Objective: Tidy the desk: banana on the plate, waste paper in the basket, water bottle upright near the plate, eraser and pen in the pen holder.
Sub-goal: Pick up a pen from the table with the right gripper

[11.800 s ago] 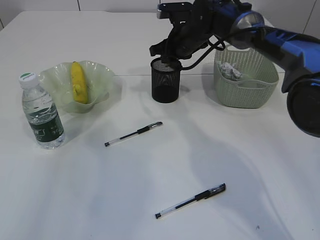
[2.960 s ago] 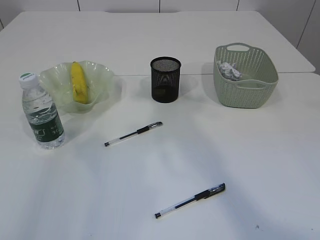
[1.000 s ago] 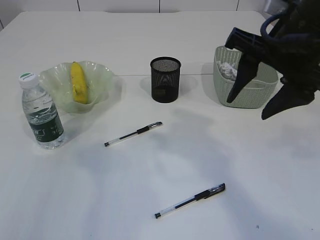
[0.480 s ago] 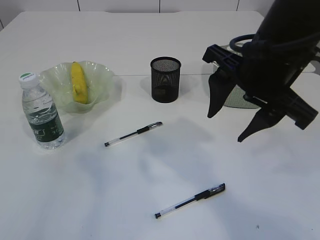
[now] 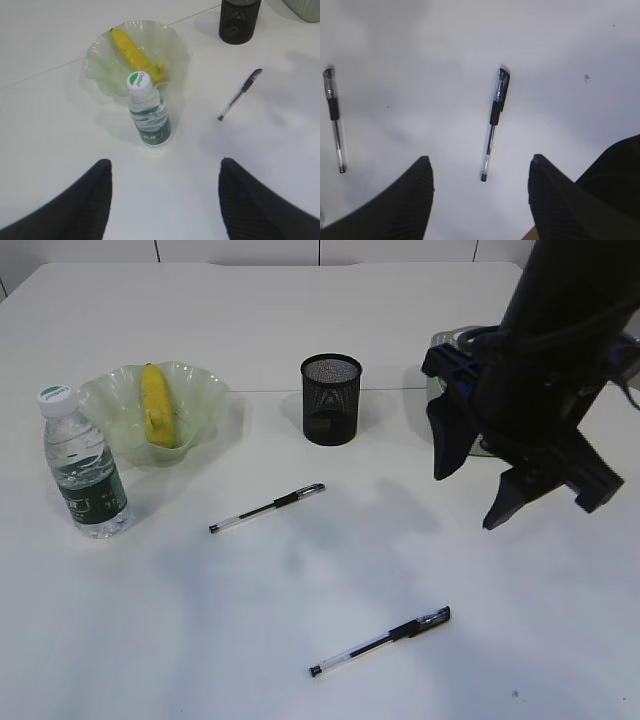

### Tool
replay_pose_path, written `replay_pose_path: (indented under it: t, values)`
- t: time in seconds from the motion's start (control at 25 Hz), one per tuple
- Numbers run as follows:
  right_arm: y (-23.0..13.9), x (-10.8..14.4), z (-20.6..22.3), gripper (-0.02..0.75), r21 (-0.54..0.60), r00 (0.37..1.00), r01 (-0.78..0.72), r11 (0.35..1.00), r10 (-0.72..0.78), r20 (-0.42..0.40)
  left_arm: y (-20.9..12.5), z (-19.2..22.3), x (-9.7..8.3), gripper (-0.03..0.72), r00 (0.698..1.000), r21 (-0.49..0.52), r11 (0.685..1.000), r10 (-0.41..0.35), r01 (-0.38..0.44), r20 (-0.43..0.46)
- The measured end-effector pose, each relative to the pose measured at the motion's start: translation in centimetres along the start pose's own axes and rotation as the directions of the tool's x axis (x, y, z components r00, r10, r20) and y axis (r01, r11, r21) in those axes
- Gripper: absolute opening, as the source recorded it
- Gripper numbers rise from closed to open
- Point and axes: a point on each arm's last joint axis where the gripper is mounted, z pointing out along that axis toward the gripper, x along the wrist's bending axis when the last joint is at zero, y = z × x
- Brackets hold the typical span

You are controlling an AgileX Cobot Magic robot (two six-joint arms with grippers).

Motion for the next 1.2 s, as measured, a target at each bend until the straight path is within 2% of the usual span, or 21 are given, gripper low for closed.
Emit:
replay_pose_path:
  t: [0.16, 0.28, 0.48, 0.64, 1.2]
  values:
    - [-0.6, 0.8, 2.4, 0.433, 0.069, 0.998, -0.009, 0.998, 0.005, 0.060, 0.0, 0.0, 0.0, 0.475, 1.000, -0.004, 1.000, 0.000, 0.000, 0.000]
    - [-0.8, 1.1, 3.4, 0.391, 0.087, 0.997, -0.004, 0.996, -0.002, 0.075, 0.1, 0.0, 0.0, 0.475, 1.000, -0.008, 1.000, 0.004, -0.004, -0.005]
    - [-0.5, 1.2, 3.9, 0.353, 0.059, 0.996, 0.002, 0.998, -0.007, 0.089, 0.1, 0.0, 0.1, 0.475, 1.000, -0.008, 1.000, 0.006, -0.007, -0.008]
    - [-0.5, 1.4, 4.9, 0.348, 0.057, 0.993, 0.001, 0.998, -0.008, 0.114, 0.1, 0.0, 0.1, 0.475, 1.000, -0.012, 1.000, 0.006, -0.007, -0.008]
    - [-0.1, 1.4, 4.9, 0.347, 0.017, 0.993, 0.026, 1.000, -0.028, 0.117, 0.1, 0.0, 0.1, 0.475, 1.000, -0.007, 1.000, 0.005, -0.005, -0.006]
